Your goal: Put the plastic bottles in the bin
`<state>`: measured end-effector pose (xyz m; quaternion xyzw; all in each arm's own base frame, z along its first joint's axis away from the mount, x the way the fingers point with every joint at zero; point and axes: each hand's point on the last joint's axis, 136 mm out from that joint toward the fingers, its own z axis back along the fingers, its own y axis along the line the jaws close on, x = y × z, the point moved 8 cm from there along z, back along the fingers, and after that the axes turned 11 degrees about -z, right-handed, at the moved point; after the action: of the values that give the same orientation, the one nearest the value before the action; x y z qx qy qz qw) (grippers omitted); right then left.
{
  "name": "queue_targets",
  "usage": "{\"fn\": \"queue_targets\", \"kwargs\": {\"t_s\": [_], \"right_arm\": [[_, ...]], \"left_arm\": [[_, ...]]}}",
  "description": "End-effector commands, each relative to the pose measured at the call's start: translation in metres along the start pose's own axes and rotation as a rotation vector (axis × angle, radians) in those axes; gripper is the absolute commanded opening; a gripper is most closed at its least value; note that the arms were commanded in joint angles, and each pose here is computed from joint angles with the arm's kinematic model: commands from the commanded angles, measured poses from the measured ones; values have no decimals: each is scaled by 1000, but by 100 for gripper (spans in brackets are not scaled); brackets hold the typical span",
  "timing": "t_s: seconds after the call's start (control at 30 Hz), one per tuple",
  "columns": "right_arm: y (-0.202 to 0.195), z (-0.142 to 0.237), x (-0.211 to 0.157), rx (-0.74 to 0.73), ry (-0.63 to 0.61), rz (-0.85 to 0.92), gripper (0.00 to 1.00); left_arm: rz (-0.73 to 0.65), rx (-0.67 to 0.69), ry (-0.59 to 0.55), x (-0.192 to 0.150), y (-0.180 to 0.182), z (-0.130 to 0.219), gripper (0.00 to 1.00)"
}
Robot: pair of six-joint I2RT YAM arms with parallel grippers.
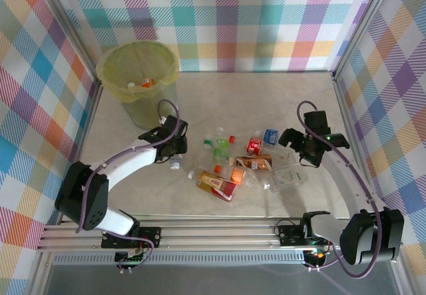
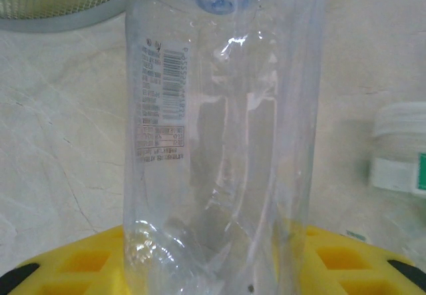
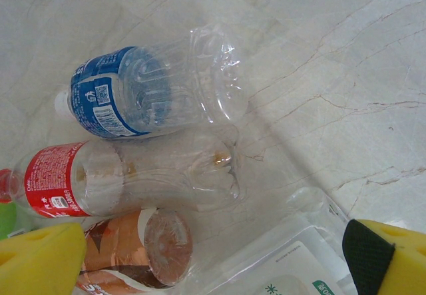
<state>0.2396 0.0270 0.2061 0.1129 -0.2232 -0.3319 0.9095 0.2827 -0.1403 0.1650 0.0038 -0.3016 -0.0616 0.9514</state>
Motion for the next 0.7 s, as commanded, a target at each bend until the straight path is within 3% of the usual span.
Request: {"fn": "queue_targets", "kwargs": {"t_s": [0.0, 0.67], "right_arm": [[0, 0, 1, 7, -6, -16, 100], [2, 4, 3, 20, -14, -13, 100]], "left_arm": [[-28, 1, -44, 9, -4, 27, 48], [-88, -331, -335, 58, -52, 135, 49]]}}
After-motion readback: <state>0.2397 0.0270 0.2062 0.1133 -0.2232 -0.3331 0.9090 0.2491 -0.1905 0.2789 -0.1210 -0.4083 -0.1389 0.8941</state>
